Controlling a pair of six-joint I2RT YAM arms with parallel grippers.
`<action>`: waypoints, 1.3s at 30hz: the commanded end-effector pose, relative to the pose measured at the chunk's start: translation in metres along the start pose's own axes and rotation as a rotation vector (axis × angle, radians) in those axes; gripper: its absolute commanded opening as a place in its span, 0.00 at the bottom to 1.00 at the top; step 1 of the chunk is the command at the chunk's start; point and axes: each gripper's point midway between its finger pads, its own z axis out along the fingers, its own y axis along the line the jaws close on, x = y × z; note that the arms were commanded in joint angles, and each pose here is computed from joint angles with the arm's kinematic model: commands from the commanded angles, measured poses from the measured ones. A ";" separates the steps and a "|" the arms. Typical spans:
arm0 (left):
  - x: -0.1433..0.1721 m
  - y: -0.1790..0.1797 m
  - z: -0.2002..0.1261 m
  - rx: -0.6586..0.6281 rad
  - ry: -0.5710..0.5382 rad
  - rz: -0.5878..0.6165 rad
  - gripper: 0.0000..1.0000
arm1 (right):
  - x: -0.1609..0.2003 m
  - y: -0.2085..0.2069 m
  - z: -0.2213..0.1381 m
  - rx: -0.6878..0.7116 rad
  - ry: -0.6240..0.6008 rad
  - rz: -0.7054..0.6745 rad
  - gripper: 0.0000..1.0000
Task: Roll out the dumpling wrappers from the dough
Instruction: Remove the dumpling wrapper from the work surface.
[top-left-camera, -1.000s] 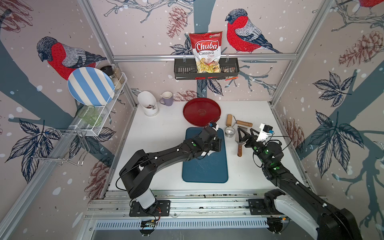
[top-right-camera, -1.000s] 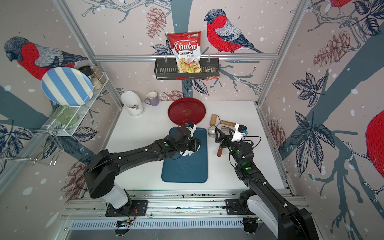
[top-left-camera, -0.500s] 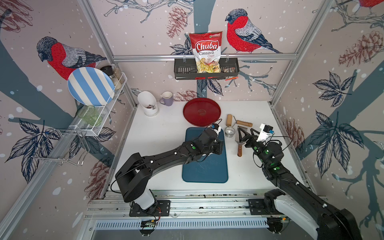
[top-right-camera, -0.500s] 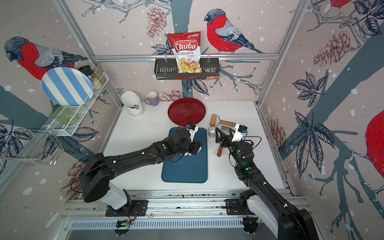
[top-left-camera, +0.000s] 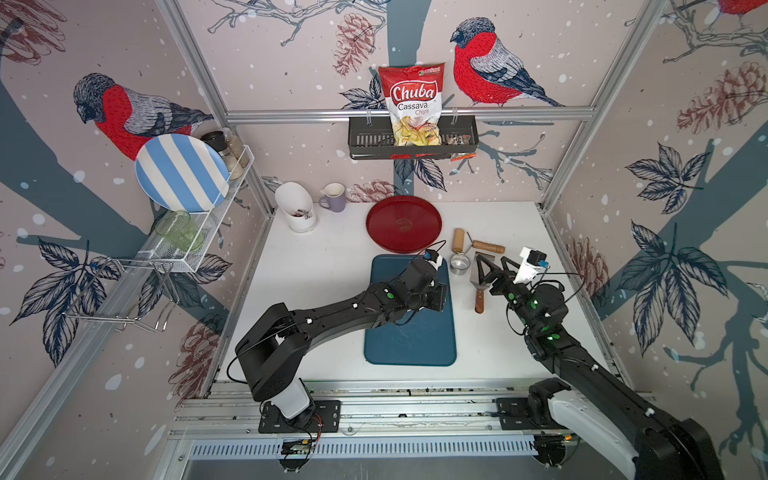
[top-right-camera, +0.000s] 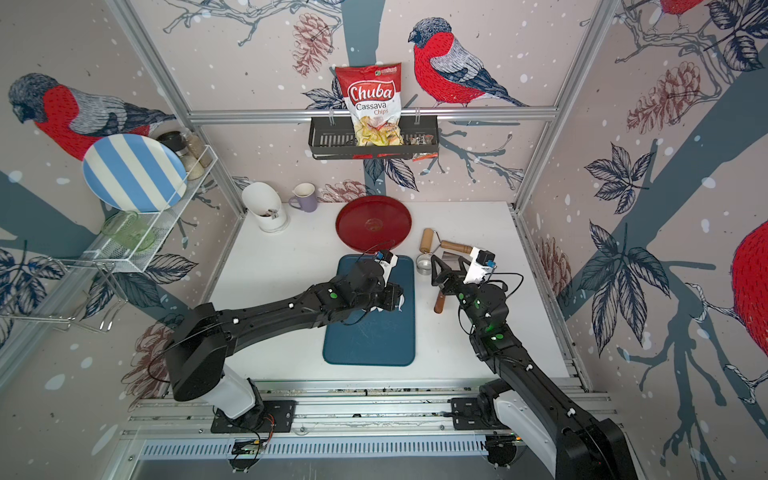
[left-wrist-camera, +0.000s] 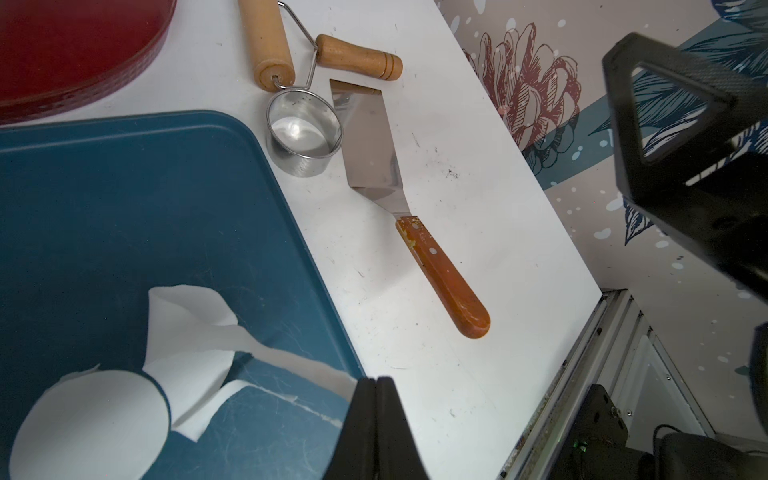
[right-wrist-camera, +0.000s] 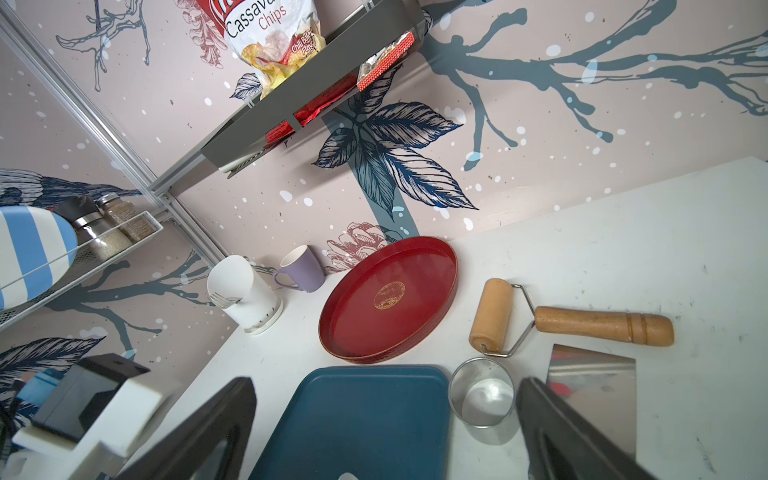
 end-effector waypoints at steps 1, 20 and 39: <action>0.007 0.006 0.007 -0.025 0.020 0.011 0.11 | -0.010 0.003 -0.001 -0.008 -0.039 0.002 1.00; 0.020 0.024 0.024 -0.108 0.095 -0.004 0.42 | -0.010 -0.001 -0.001 0.014 -0.020 0.007 1.00; 0.000 0.037 0.012 -0.019 0.134 -0.220 0.77 | 0.032 0.016 -0.015 -0.070 0.234 -0.003 0.98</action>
